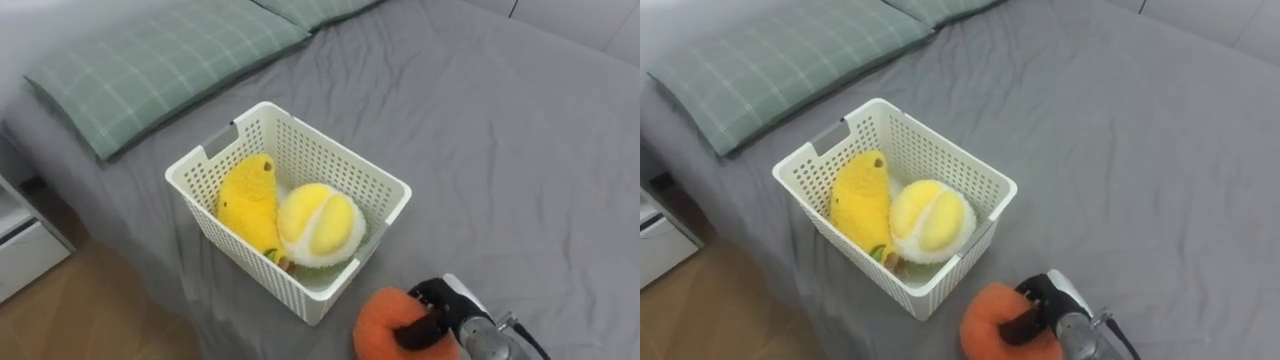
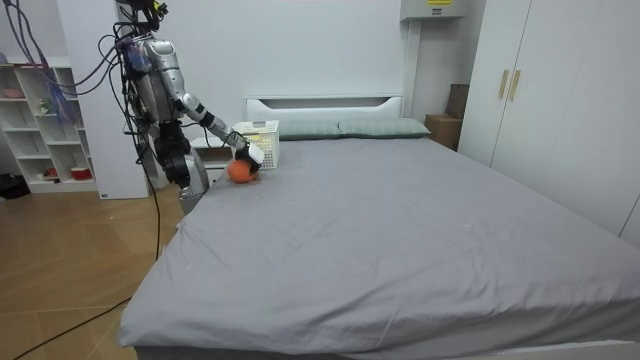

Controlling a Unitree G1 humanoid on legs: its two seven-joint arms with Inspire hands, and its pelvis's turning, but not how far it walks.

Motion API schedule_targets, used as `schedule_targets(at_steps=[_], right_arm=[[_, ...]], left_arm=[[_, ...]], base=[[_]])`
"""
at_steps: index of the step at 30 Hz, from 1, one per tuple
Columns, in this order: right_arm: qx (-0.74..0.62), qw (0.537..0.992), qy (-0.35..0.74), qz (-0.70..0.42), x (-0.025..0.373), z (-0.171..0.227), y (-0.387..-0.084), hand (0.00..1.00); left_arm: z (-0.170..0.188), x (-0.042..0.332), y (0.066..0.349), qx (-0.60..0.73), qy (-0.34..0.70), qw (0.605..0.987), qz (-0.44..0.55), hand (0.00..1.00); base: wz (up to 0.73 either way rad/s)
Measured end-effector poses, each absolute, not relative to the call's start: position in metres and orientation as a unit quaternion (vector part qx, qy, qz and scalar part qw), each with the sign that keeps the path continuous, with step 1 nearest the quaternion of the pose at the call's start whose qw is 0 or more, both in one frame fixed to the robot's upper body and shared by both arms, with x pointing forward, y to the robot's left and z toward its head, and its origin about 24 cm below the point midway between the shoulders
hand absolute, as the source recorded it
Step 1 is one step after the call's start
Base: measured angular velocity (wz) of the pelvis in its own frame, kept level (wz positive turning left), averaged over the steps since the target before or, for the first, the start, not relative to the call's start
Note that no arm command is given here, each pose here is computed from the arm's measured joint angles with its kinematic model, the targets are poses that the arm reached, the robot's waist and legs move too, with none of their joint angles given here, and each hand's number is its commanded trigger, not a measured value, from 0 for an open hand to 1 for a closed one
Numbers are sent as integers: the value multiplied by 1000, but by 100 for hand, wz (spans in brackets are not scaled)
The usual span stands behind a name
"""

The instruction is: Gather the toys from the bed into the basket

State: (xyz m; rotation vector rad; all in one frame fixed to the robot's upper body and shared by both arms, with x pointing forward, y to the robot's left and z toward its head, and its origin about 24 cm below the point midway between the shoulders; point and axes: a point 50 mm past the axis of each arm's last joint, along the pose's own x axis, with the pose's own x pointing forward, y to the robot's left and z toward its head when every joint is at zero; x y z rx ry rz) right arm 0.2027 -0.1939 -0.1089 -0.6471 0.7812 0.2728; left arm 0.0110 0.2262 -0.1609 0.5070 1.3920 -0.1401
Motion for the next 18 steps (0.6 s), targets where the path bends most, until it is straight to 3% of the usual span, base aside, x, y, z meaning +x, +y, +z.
schedule_targets(at_steps=[6,18], right_arm=[[-284,899,313,111,220,-84,-195,100],[-246,963,110,-3,258,15,-223,100]], left_arm=[[-160,16,228,228,629,741,-56,0],[-157,29,243,213,622,753,-12,0]], base=[[-17],[-29]])
